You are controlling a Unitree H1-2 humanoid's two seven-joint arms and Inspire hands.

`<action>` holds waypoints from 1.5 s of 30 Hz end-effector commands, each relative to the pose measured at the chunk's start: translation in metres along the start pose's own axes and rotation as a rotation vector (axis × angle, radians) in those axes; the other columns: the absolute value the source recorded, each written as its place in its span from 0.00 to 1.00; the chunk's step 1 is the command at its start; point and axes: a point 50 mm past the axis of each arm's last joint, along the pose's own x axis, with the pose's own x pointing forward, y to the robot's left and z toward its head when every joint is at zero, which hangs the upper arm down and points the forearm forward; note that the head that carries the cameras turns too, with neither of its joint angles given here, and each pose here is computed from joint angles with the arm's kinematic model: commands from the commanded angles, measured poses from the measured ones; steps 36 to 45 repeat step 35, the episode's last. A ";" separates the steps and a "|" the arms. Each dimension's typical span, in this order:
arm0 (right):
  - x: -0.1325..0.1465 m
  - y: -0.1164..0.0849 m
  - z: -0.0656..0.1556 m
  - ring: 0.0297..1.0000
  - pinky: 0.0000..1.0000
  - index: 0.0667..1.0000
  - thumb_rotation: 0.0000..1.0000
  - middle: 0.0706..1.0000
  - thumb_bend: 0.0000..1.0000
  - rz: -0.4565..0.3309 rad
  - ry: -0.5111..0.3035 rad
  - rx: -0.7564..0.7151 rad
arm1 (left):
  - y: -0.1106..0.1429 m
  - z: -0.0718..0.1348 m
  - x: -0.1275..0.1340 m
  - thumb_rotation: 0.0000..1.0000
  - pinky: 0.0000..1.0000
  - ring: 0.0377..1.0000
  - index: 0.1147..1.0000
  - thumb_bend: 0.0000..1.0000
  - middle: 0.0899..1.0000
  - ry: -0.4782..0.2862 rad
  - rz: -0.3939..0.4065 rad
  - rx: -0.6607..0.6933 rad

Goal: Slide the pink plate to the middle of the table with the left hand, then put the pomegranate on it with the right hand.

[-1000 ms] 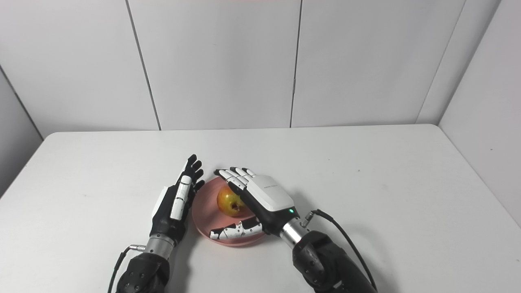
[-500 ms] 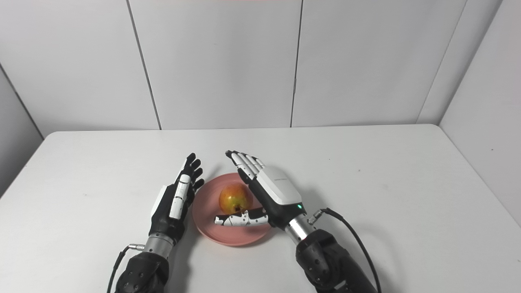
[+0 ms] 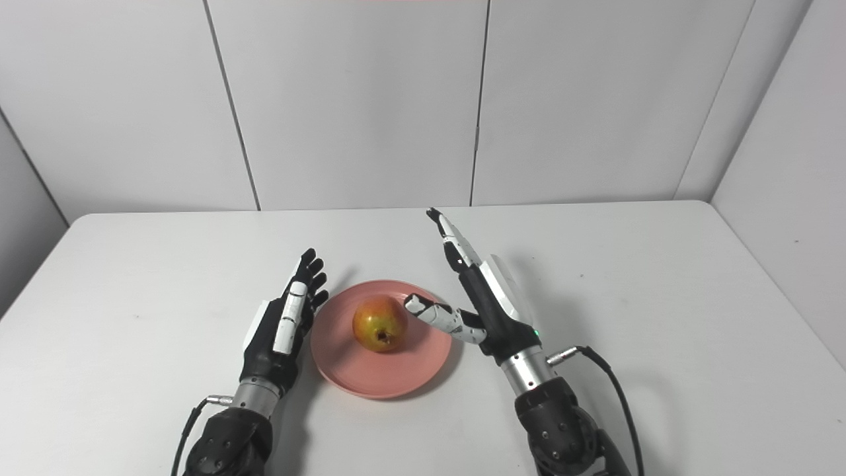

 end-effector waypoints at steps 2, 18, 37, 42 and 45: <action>0.004 -0.004 0.004 1.00 1.00 1.00 0.99 1.00 0.69 -0.020 0.009 0.056 | -0.002 0.019 0.008 1.00 0.96 0.98 0.98 0.54 0.99 -0.084 -0.002 0.020; -0.015 0.013 -0.014 1.00 1.00 1.00 0.98 1.00 0.71 -0.157 0.196 0.313 | 0.021 0.020 0.001 1.00 0.95 0.97 0.98 0.56 0.98 -0.089 0.024 0.027; -0.018 0.013 -0.025 1.00 1.00 1.00 0.95 1.00 0.75 -0.205 0.212 0.429 | 0.027 0.016 -0.002 1.00 0.97 0.98 1.00 0.57 0.99 -0.080 0.004 0.034; -0.018 0.013 -0.025 1.00 1.00 1.00 0.95 1.00 0.75 -0.205 0.212 0.429 | 0.027 0.016 -0.002 1.00 0.97 0.98 1.00 0.57 0.99 -0.080 0.004 0.034; -0.018 0.013 -0.025 1.00 1.00 1.00 0.95 1.00 0.75 -0.205 0.212 0.429 | 0.027 0.016 -0.002 1.00 0.97 0.98 1.00 0.57 0.99 -0.080 0.004 0.034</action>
